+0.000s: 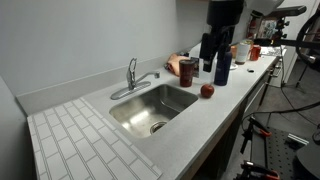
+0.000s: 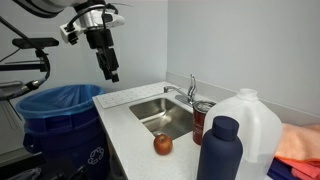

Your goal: Push the handle of the tap down

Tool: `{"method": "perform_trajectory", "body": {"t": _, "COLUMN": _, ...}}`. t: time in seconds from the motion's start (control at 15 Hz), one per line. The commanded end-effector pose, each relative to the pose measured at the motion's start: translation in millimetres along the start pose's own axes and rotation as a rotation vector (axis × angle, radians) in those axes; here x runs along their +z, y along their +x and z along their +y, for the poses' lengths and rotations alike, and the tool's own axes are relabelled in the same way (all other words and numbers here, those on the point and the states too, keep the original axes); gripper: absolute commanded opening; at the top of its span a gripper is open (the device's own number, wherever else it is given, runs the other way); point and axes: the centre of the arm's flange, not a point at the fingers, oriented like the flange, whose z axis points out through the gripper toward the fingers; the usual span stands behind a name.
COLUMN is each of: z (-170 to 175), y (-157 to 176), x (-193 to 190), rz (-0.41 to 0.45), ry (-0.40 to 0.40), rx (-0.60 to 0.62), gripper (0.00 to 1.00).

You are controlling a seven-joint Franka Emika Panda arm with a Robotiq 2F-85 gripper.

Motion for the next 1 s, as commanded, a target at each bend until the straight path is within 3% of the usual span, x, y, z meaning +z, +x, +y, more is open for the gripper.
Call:
{"method": "perform_trajectory", "body": {"t": 0.0, "z": 0.0, "y": 0.0, "x": 0.0, "rz": 0.0, "ry": 0.0, "rx": 0.0, "gripper": 1.0}}
{"method": "perform_trajectory", "body": {"t": 0.93, "z": -2.6, "y": 1.5, "x": 0.5, "rz": 0.029, "ry": 0.025, "rx": 0.054, "gripper": 1.0}}
